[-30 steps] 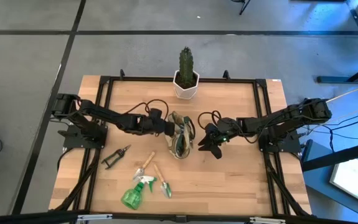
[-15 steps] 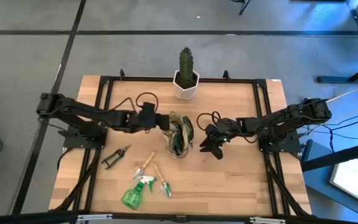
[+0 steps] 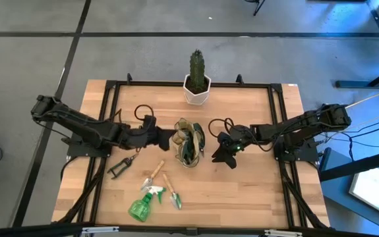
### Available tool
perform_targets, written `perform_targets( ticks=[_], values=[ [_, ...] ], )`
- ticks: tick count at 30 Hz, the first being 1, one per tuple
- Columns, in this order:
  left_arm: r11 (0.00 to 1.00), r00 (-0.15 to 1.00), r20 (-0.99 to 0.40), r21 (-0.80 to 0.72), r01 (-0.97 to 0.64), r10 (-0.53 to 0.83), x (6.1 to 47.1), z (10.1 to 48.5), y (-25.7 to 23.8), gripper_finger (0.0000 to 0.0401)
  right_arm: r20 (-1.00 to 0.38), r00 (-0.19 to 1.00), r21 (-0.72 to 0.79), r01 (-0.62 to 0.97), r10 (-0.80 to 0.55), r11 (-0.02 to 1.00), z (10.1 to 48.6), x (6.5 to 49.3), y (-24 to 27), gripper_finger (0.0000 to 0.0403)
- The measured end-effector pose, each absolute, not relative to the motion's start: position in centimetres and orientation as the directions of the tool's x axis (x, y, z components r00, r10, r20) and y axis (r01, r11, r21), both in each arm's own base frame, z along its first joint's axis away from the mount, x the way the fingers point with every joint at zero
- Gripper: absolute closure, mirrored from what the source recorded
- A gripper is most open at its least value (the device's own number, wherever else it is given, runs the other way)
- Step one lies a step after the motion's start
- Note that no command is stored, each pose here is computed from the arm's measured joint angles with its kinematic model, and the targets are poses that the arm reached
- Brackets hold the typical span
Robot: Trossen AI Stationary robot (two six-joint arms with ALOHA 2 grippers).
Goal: Pick & Place Garden tools in Gardening bag
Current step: Put the right brown trowel into the green gardening bag
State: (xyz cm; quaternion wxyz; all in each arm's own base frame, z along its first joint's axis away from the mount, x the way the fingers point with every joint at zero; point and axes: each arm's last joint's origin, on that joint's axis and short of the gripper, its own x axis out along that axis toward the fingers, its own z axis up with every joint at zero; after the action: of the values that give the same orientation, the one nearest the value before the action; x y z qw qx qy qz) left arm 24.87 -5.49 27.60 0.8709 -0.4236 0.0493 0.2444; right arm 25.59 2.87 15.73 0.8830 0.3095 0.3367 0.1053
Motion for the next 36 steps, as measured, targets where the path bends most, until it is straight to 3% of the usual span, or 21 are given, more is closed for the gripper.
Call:
perform_targets(
  ticks=[12, 20, 26, 31, 36],
  values=[
    [0.573, 0.967, -0.169, -0.780, -0.251, 0.192, 23.8, 29.0, -10.4, 0.0397, -0.492, 0.711, 0.699, -0.023, 0.504, 0.714, 15.9, 25.5, 3.2, 0.0253],
    [0.622, 0.968, -0.052, -0.757, -0.200, 0.247, 23.6, 29.7, -12.3, 0.0398, -0.409, 0.707, 0.830, 0.026, 0.577, 0.557, 16.7, 25.8, 3.4, 0.0253],
    [0.633, 0.965, -0.035, -0.748, -0.198, 0.260, 24.4, 29.4, -12.4, 0.0398, -0.228, 0.638, 0.883, -0.183, 0.736, 0.432, 18.7, 25.8, 4.0, 0.0253],
    [0.618, 0.965, -0.053, -0.758, -0.207, 0.258, 25.2, 28.8, -11.7, 0.0397, -0.078, 0.606, 0.865, -0.354, 0.791, 0.356, 21.6, 25.1, 4.6, 0.0253],
    [0.610, 0.962, -0.068, -0.761, -0.222, 0.266, 25.8, 28.5, -11.0, 0.0397, 0.016, 0.611, 0.856, -0.417, 0.791, 0.305, 24.0, 24.1, 4.5, 0.0254]
  ],
)
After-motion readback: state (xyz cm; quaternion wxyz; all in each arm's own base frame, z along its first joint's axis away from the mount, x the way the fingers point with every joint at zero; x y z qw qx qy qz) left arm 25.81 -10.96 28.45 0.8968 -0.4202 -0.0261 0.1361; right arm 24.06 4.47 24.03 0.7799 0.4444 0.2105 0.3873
